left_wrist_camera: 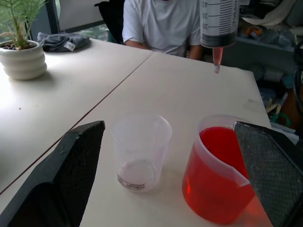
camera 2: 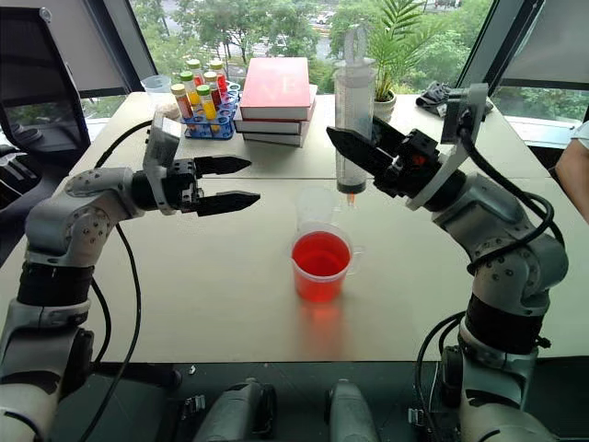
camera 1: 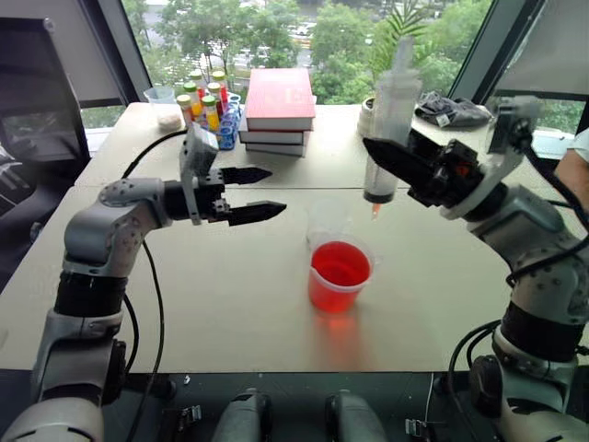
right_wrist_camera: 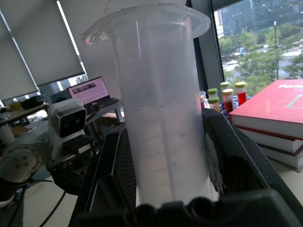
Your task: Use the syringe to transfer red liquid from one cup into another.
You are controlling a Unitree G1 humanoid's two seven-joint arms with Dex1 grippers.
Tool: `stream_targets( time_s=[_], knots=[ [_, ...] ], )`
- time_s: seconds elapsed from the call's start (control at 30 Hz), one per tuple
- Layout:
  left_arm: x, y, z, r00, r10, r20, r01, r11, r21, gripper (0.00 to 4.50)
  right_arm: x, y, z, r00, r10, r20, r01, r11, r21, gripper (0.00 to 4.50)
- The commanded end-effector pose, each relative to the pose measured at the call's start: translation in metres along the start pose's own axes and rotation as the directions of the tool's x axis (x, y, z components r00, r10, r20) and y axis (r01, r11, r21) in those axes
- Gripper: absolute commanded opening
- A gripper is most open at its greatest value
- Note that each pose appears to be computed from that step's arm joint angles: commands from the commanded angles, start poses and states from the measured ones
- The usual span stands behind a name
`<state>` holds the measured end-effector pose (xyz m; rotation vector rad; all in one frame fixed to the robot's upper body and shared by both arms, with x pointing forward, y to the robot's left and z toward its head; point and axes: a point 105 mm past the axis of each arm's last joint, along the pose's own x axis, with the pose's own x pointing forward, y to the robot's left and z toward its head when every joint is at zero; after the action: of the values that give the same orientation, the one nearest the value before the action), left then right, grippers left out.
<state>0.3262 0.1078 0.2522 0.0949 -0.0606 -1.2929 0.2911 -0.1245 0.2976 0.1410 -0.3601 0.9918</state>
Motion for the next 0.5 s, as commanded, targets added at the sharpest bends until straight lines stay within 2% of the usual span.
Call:
stream_targets(
  time_s=[0.03,0.13,0.27,0.5],
  knots=[
    [0.004,-0.005,0.017,0.997,-0.071,0.015,0.071,0.997,0.033,4.50,-0.002,0.020,-0.011,0.998,0.053,0.037,-0.051,0.998,-0.032,1.57],
    [0.013,-0.008,0.027,0.992,-0.128,0.017,0.127,0.990,0.054,4.50,-0.006,0.024,-0.045,0.999,0.041,0.019,-0.041,0.999,-0.015,1.57],
    [0.023,-0.010,0.038,0.983,-0.183,0.025,0.181,0.980,0.082,4.50,-0.006,0.025,-0.071,1.000,0.022,0.015,-0.021,0.999,-0.041,1.57],
    [0.045,-0.013,0.053,0.966,-0.250,0.059,0.243,0.964,0.112,4.50,-0.004,0.027,-0.087,1.000,-0.001,0.025,0.003,0.997,-0.080,1.57]
  ],
)
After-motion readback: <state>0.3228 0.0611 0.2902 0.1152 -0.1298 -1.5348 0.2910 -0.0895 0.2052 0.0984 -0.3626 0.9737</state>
